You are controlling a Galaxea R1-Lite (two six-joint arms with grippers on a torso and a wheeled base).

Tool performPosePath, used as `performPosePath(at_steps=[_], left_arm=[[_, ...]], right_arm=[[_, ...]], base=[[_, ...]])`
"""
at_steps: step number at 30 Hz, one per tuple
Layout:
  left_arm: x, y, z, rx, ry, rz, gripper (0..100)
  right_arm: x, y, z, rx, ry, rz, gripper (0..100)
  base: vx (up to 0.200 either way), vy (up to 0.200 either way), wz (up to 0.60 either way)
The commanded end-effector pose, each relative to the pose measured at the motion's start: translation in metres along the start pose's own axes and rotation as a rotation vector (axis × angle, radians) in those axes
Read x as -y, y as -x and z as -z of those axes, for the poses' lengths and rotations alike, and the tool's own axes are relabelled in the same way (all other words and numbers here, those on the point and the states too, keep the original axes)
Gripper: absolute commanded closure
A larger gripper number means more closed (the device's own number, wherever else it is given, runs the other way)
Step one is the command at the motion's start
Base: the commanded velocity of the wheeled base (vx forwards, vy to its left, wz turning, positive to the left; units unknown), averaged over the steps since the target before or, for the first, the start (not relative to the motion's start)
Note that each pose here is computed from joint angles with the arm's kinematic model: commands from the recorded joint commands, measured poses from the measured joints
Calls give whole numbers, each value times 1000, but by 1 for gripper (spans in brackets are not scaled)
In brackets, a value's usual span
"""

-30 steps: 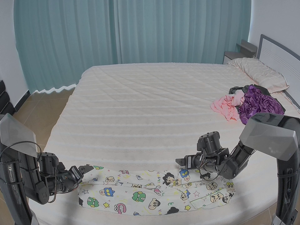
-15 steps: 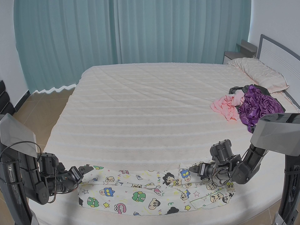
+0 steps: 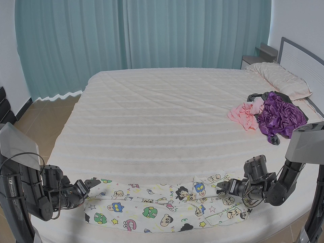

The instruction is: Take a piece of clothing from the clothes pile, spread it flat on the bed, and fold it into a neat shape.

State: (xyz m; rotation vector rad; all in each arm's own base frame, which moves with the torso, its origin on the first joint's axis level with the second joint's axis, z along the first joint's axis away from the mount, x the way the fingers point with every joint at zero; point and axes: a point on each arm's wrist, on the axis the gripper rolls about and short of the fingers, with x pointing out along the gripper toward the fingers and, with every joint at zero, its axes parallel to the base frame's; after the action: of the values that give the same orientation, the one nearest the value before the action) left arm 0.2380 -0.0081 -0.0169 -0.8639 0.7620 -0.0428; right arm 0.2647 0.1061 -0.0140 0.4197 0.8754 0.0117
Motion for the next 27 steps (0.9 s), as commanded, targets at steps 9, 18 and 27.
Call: performPosePath(at_steps=[9, 18, 27], left_arm=[[0, 0, 0, -1, 0, -1, 0], [0, -1, 0, 6, 0, -11, 0], [0, -3, 3, 10, -5, -28, 0]], right_arm=[[28, 3, 27, 1, 16, 18, 0], [40, -22, 24, 114, -2, -55, 0], [37, -26, 22, 119, -1, -83, 0]], base=[[0, 0, 0], [0, 0, 0], [0, 0, 0]])
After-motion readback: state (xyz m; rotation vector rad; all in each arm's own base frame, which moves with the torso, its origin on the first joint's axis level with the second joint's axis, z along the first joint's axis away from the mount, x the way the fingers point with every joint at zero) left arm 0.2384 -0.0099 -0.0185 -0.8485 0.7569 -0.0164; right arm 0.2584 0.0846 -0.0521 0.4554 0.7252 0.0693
